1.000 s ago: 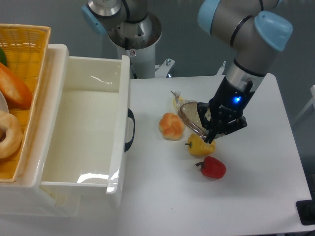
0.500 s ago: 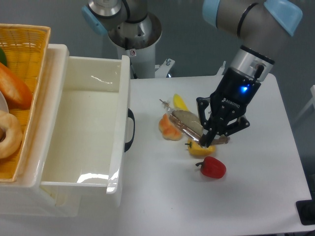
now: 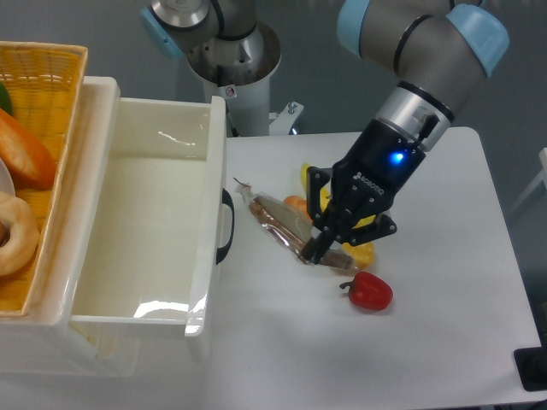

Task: Place the toast in the upper white drawer
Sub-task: 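Lift the bagged toast and carry it toward the open white drawer, then lower the held toast into the open white drawer, then open the gripper to release the toast and lift away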

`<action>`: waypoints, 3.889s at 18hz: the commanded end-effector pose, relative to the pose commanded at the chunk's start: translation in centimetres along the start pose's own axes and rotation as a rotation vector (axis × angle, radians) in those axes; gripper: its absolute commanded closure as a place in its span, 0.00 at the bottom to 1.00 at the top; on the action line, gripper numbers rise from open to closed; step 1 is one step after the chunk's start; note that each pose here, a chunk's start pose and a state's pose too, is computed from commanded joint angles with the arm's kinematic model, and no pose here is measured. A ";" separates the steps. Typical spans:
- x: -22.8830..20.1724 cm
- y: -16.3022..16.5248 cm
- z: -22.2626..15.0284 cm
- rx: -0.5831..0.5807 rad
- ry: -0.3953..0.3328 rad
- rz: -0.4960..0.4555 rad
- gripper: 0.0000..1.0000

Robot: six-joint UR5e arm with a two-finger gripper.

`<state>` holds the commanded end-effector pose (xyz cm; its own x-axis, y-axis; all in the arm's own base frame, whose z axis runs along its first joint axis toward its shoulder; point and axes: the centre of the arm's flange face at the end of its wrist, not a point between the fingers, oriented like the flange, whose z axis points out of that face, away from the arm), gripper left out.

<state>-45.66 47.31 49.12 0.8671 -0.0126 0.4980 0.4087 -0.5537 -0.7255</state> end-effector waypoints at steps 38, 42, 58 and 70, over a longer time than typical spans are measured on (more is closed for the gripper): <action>11.9 2.1 8.0 -0.077 0.190 -0.050 1.00; 11.6 3.0 8.5 -0.085 0.196 -0.064 1.00; 11.7 3.4 9.0 -0.087 0.202 -0.034 0.65; 10.0 2.6 7.0 -0.055 0.170 -0.017 0.15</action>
<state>-33.95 51.54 48.88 0.7977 -0.1405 0.5865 0.4026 -0.6000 -0.6913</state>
